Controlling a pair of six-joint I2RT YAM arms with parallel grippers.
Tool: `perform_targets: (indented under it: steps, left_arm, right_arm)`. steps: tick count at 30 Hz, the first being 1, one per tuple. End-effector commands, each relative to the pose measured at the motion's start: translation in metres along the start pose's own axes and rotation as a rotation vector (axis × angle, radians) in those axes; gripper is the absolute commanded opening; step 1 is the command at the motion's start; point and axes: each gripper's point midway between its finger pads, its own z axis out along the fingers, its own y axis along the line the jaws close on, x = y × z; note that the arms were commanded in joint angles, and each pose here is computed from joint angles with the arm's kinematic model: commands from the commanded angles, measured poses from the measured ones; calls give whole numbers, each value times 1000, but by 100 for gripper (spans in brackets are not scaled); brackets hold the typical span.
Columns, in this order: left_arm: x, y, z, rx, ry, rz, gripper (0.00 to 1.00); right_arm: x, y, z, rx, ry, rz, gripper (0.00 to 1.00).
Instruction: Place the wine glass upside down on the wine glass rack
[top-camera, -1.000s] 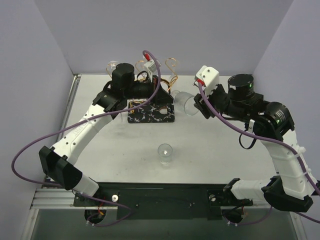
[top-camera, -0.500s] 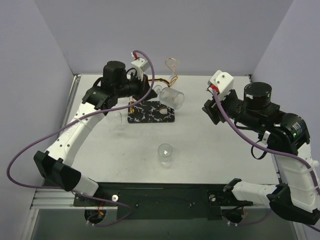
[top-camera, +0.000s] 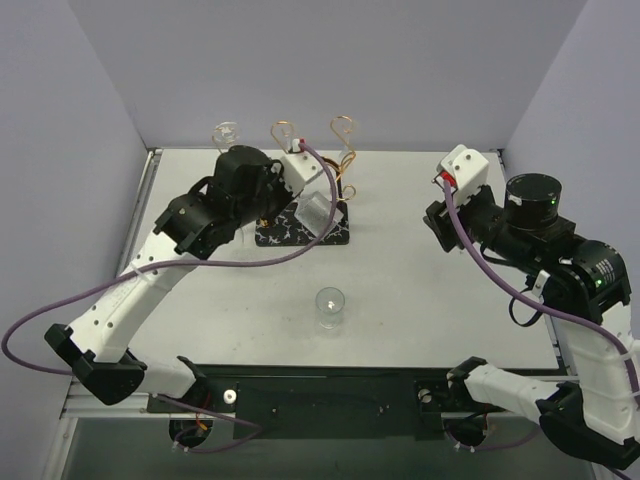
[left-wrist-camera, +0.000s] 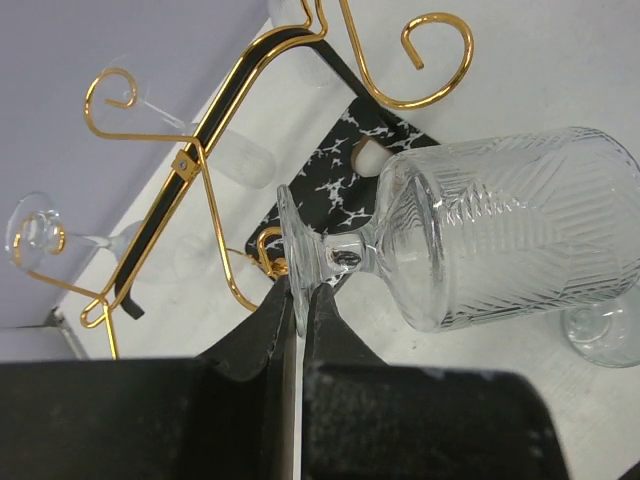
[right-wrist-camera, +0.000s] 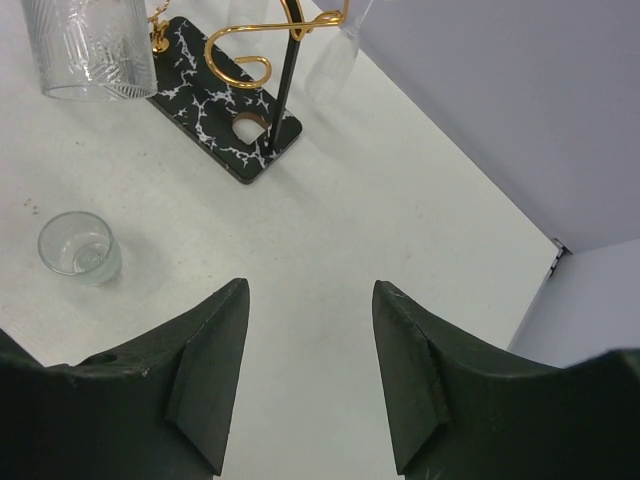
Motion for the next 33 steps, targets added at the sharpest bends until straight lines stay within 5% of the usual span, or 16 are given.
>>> perform_targets:
  steps: [1, 12, 33]
  left_arm:
    - [-18, 20, -20, -192, -30, 177, 0]
    - [-7, 12, -7, -366, 24, 430, 0]
    - [-13, 14, 33, -466, 36, 573, 0]
  right_arm:
    - [1, -3, 5, 10, -5, 15, 48]
    - [10, -8, 10, 29, 22, 24, 48]
    - [19, -5, 17, 20, 45, 25, 48]
